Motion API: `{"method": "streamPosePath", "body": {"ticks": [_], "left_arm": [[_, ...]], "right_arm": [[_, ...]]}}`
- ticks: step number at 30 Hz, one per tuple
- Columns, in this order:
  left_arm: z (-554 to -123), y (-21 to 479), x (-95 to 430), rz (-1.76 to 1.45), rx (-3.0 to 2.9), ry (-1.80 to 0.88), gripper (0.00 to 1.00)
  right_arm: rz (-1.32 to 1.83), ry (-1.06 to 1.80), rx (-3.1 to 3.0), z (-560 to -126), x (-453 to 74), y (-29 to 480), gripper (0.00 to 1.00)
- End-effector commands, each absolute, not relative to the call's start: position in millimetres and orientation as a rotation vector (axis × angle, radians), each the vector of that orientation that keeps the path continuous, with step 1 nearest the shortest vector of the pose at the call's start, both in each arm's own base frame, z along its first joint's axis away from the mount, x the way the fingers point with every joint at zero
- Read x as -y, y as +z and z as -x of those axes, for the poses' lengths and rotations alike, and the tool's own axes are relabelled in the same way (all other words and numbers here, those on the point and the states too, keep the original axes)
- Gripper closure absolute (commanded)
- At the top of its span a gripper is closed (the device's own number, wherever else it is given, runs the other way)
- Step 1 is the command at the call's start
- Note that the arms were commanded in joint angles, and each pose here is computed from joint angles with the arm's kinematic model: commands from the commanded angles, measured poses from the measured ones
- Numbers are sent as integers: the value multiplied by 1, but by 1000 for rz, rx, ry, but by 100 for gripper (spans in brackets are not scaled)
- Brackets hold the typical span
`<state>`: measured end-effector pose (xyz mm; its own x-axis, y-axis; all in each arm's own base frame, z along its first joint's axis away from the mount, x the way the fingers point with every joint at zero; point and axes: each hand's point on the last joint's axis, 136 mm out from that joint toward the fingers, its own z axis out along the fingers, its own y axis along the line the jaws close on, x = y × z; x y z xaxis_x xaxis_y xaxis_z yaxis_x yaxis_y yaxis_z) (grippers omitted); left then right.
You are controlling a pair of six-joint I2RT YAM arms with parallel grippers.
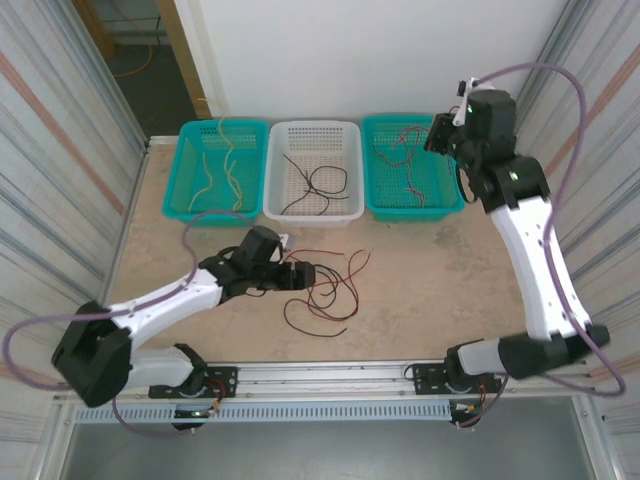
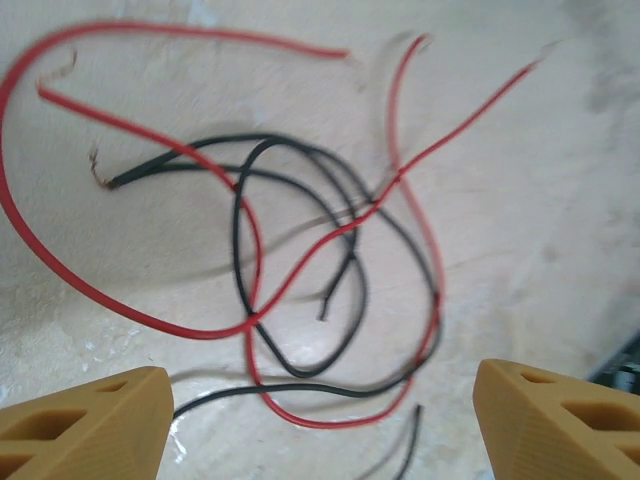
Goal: Untangle the cables
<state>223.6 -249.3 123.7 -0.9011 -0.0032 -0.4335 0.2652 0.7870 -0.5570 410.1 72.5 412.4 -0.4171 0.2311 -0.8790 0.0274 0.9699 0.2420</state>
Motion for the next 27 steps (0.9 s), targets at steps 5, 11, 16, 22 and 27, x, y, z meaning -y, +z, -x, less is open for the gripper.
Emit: {"method": "streamPosePath", "body": {"ticks": [5,11,16,22,27], "left_arm": [[-210,189,228,-204,-2410,-896,17],[-207,212,220,-237,-2364,-869,14],[-212,211,218,-262,-2366,-811,14],[-219,196,224,-249,-2398,-803,17],[-223,183,231,-245,-2430,-816,19]], "right_arm": [[-264,276,-2175,-478,-55,335,79],[-295,240,-2308,-479,-59,272,56],[-213,261,-2295,-439,-89,274,52],[-10,319,-2285,-346,-160,263,40],[-13,450,-2386,-271,-204,193,42]]}}
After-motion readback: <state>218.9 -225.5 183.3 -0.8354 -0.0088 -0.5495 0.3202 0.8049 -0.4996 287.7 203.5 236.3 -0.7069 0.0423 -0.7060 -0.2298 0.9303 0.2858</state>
